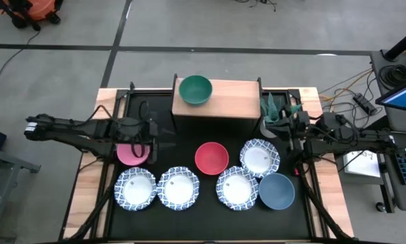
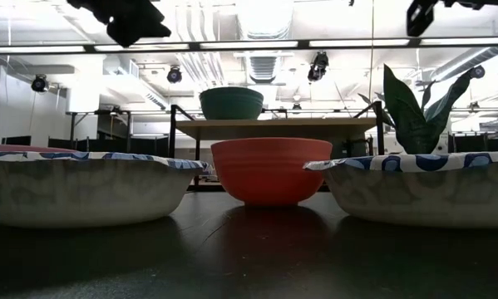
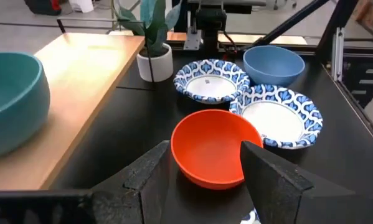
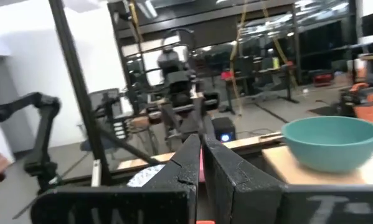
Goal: Place and stack bowls onto a shelf
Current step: Stack the orange bowl on top of the green bowl on the shelf
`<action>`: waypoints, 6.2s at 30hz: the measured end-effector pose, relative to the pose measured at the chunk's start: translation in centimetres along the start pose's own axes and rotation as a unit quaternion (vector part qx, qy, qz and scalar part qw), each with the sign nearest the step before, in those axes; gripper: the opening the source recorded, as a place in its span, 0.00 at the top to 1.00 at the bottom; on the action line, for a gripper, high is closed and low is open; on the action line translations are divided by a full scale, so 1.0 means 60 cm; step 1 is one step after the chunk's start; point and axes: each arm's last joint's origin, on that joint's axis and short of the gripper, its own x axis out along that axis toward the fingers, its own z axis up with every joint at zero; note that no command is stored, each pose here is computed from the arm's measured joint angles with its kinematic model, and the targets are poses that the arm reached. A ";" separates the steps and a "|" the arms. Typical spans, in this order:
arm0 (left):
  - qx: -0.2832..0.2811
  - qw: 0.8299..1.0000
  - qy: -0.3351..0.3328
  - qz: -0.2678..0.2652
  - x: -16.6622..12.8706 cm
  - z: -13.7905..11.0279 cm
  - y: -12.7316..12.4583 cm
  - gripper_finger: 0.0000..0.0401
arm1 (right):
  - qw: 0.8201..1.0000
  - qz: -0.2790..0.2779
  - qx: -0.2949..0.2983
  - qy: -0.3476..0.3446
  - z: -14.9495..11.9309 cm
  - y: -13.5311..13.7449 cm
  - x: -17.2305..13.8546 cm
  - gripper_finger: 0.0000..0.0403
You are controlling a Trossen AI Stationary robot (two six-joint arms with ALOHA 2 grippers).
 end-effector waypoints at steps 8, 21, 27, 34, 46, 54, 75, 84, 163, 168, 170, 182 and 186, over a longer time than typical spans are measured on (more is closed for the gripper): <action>-0.010 1.000 -0.009 0.000 -0.018 -0.019 0.005 0.56 | 0.997 0.018 -0.009 0.071 0.001 0.019 0.088 0.98; -0.003 0.999 -0.008 0.040 -0.051 -0.026 0.015 0.56 | 0.936 -0.002 0.020 0.350 0.016 0.072 0.231 0.98; 0.014 0.999 -0.006 0.040 -0.054 -0.027 0.015 0.56 | 0.868 -0.040 0.033 0.494 0.003 0.097 0.280 0.98; 0.019 0.999 0.008 0.040 -0.052 -0.031 0.016 0.56 | 0.767 -0.158 0.112 0.612 -0.037 0.100 0.313 0.98; 0.023 0.998 0.028 0.041 -0.053 -0.038 0.016 0.56 | 0.726 -0.074 0.008 0.684 -0.107 0.115 0.337 0.98; 0.024 0.998 0.031 0.041 -0.053 -0.039 0.016 0.56 | 0.763 -0.046 -0.006 0.645 -0.113 0.119 0.360 0.92; 0.029 0.998 0.035 0.041 -0.053 -0.040 0.016 0.56 | 0.857 0.012 -0.066 0.511 -0.121 0.128 0.420 0.57; 0.029 0.998 0.038 0.041 -0.053 -0.041 0.016 0.56 | 0.825 -0.001 -0.069 0.560 -0.176 0.121 0.437 0.61; 0.040 0.998 0.036 0.041 -0.052 -0.040 0.016 0.56 | 0.874 -0.147 -0.250 0.390 0.122 -0.167 0.466 0.98; 0.040 0.998 0.036 0.041 -0.052 -0.040 0.016 0.56 | 0.871 -0.149 -0.245 0.399 0.108 -0.175 0.472 0.98; 0.040 0.998 0.036 0.041 -0.052 -0.040 0.016 0.56 | 0.869 -0.149 -0.245 0.402 0.104 -0.178 0.474 0.98; 0.042 0.998 0.036 0.041 -0.052 -0.040 0.016 0.56 | 0.864 -0.148 -0.251 0.410 0.095 -0.189 0.478 0.87; 0.042 0.998 0.036 0.041 -0.052 -0.040 0.016 0.56 | 0.866 -0.150 -0.250 0.406 0.096 -0.190 0.478 0.79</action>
